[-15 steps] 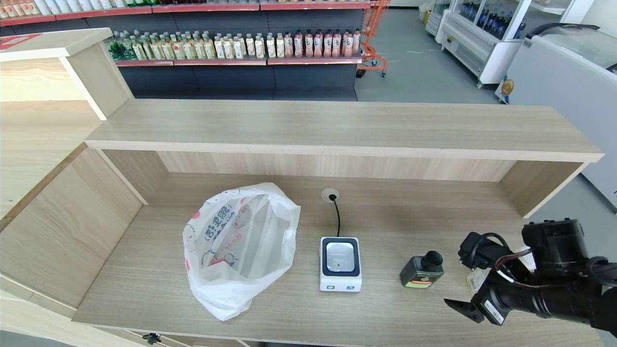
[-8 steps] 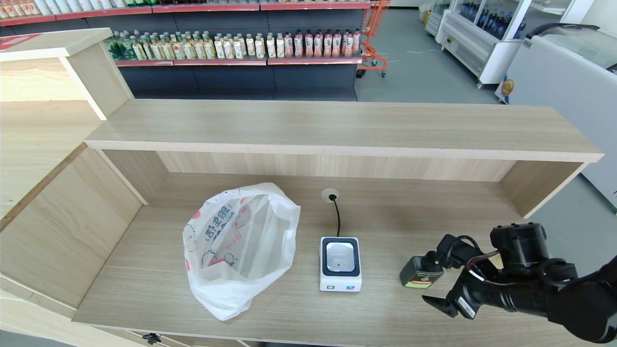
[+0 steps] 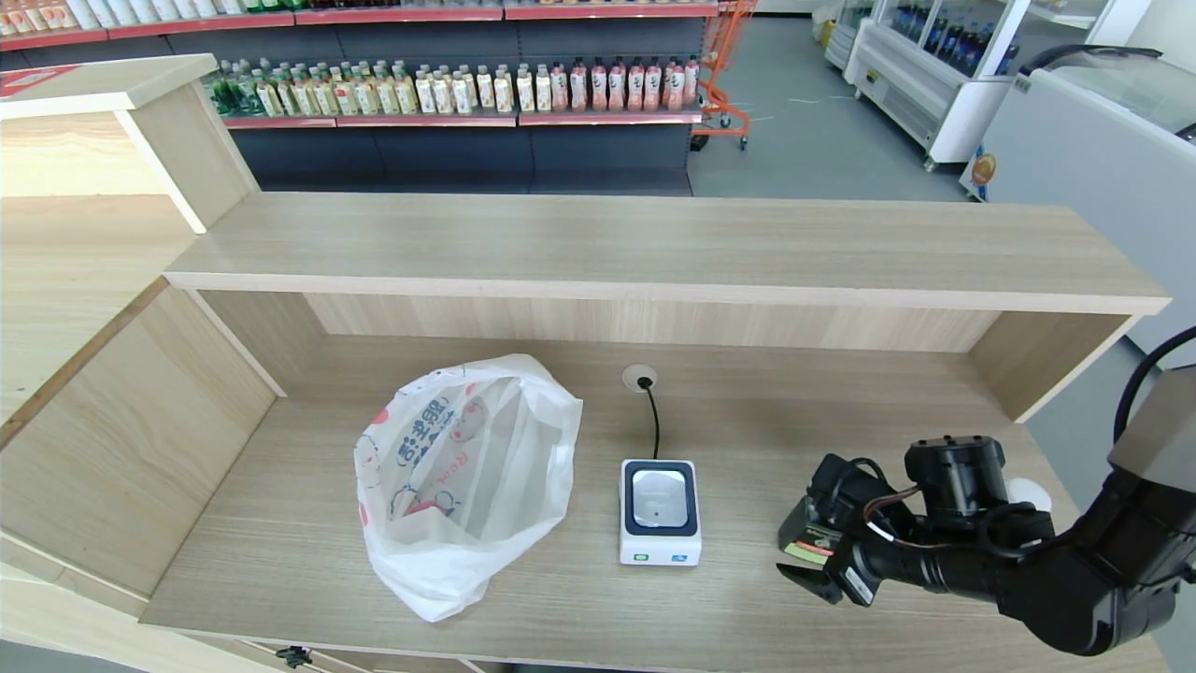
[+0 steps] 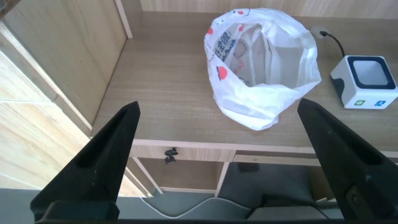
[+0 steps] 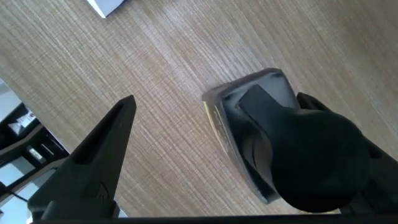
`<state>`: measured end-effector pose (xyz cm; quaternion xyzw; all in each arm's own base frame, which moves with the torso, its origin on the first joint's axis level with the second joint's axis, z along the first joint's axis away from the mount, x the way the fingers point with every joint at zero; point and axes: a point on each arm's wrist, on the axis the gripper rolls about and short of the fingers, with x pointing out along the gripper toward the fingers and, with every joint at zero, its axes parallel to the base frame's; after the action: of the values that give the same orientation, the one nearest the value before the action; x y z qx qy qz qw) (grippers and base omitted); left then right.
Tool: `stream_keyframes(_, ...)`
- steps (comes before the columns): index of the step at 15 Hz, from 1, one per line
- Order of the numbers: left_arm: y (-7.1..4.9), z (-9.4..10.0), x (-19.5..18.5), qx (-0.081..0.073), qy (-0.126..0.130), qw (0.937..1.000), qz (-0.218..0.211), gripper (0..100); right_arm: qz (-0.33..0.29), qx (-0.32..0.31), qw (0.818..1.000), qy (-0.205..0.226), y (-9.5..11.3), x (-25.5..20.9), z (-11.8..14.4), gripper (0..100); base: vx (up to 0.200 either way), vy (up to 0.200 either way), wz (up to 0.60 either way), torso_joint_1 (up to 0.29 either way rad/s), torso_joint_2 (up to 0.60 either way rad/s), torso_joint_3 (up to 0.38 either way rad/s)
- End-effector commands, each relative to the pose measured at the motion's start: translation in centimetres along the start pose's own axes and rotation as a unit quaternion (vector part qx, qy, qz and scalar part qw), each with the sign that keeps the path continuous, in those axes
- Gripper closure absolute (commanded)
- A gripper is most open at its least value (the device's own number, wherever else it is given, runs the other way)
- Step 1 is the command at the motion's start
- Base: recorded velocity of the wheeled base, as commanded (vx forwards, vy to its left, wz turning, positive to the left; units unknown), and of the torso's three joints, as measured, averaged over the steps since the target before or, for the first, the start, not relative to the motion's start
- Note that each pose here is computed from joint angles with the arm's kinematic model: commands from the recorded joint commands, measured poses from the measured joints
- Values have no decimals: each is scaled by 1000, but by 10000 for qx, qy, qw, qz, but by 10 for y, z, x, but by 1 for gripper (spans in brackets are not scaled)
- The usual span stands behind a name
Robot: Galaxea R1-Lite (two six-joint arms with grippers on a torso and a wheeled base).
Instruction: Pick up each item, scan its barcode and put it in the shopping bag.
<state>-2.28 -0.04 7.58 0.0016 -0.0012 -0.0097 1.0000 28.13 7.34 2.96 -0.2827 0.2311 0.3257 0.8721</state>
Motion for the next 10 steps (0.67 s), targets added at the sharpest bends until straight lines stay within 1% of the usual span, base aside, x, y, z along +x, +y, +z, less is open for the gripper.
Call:
stream_keyframes(1,0,0,0,-1,-4,10000,-3,0,163,53,9999,-21,2,5,-4,0,0,0,0,0,0,0)
stream_keyframes(3,0,0,0,-1,-4,10000,-3,0,274,171,9994,-123,1,5,-4,0,0,0,0,0,0,0)
stream_keyframes(4,0,0,0,-1,-4,10000,-3,0,339,259,9989,-205,1,5,-4,100,0,0,0,0,0,0)
stream_keyframes(5,0,0,0,-1,-4,10000,-3,0,335,329,9985,-277,1,7,-4,100,0,0,0,0,0,0)
stream_keyframes(10,0,0,0,-1,-4,10000,-3,0,231,404,9986,-264,-3,9,-11,100,0,0,0,0,0,0)
